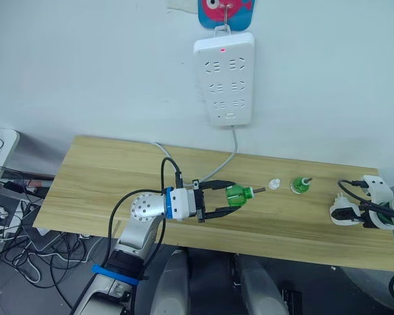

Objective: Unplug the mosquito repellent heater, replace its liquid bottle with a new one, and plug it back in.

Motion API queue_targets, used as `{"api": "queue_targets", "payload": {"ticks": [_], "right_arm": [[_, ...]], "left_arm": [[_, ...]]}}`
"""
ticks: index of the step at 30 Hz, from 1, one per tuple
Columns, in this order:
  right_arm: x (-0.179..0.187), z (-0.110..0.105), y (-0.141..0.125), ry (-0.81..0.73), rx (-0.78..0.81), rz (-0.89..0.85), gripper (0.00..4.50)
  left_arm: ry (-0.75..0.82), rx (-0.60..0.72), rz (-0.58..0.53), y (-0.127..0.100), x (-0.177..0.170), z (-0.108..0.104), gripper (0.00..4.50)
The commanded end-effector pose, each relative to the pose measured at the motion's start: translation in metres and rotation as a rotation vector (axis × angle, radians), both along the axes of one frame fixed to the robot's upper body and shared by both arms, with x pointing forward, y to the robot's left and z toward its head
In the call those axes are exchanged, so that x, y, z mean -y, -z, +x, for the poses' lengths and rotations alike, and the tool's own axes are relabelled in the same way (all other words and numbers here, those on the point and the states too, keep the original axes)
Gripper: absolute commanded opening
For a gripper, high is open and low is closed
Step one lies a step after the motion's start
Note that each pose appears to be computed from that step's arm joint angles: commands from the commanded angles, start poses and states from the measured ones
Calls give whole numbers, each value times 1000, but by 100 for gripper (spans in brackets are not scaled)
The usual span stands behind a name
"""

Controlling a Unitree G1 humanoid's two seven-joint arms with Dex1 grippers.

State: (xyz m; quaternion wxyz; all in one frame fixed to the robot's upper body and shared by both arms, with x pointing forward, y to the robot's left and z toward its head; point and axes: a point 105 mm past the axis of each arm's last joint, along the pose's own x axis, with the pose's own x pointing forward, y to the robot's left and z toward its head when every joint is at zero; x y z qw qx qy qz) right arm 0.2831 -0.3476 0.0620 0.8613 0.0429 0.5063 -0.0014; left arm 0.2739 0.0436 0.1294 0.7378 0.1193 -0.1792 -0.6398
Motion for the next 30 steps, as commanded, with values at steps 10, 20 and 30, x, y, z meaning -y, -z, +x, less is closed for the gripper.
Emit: {"api": "queue_targets", "payload": {"ticks": [10, 20, 30], "right_arm": [[12, -4, -3, 16, 19, -21, 293], [-43, -52, -60, -178, 68, 405, 293], [-106, -97, -111, -443, 93, 950, 293]], "left_arm": [[22, 26, -20, -7, 4, -6, 224], [125, 63, -29, -11, -5, -20, 224], [239, 175, -45, -18, -19, -34, 224]]}}
